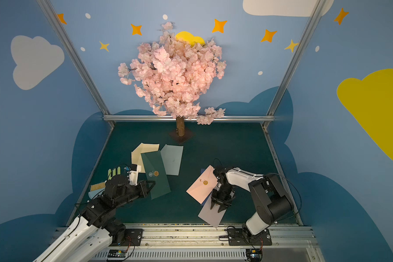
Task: Open the envelope
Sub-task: Adjust the envelope at the center of the board.
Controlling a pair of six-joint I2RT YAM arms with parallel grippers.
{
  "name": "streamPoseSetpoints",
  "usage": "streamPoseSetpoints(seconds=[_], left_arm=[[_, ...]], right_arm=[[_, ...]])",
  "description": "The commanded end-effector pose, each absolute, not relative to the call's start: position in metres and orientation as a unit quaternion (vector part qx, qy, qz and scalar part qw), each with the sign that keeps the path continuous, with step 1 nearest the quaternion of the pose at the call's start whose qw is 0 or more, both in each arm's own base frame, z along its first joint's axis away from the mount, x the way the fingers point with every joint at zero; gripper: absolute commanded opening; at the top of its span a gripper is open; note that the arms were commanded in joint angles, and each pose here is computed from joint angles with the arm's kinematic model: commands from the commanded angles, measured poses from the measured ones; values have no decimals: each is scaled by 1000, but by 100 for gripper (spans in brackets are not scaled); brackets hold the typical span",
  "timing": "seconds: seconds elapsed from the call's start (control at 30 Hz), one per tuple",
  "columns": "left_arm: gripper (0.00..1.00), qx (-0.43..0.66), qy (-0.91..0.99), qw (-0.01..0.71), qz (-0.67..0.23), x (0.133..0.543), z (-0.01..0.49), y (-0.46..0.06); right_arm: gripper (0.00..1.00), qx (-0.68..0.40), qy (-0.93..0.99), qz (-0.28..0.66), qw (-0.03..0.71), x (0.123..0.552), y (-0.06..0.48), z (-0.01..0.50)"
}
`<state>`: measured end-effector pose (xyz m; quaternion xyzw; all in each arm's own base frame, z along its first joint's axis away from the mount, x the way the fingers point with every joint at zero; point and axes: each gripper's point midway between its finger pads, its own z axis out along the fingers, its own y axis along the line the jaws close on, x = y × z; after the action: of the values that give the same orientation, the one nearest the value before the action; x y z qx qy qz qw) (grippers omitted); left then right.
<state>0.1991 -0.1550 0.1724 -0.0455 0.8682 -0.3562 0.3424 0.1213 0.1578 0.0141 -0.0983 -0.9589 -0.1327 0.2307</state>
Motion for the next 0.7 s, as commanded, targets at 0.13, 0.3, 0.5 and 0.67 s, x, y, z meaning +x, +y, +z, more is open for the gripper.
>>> streamPoseSetpoints(seconds=[0.13, 0.3, 0.5, 0.67], left_arm=[[3, -44, 870, 344, -351, 200, 173, -153], [3, -45, 870, 344, -351, 200, 173, -153], [3, -43, 868, 345, -353, 201, 175, -153], [3, -44, 869, 347, -351, 200, 176, -152]], right_arm=[[44, -66, -991, -86, 78, 210, 133, -19], [45, -70, -991, -91, 61, 236, 131, -7], [46, -76, -992, -91, 44, 262, 126, 6], [47, -86, -993, -82, 26, 275, 116, 19]])
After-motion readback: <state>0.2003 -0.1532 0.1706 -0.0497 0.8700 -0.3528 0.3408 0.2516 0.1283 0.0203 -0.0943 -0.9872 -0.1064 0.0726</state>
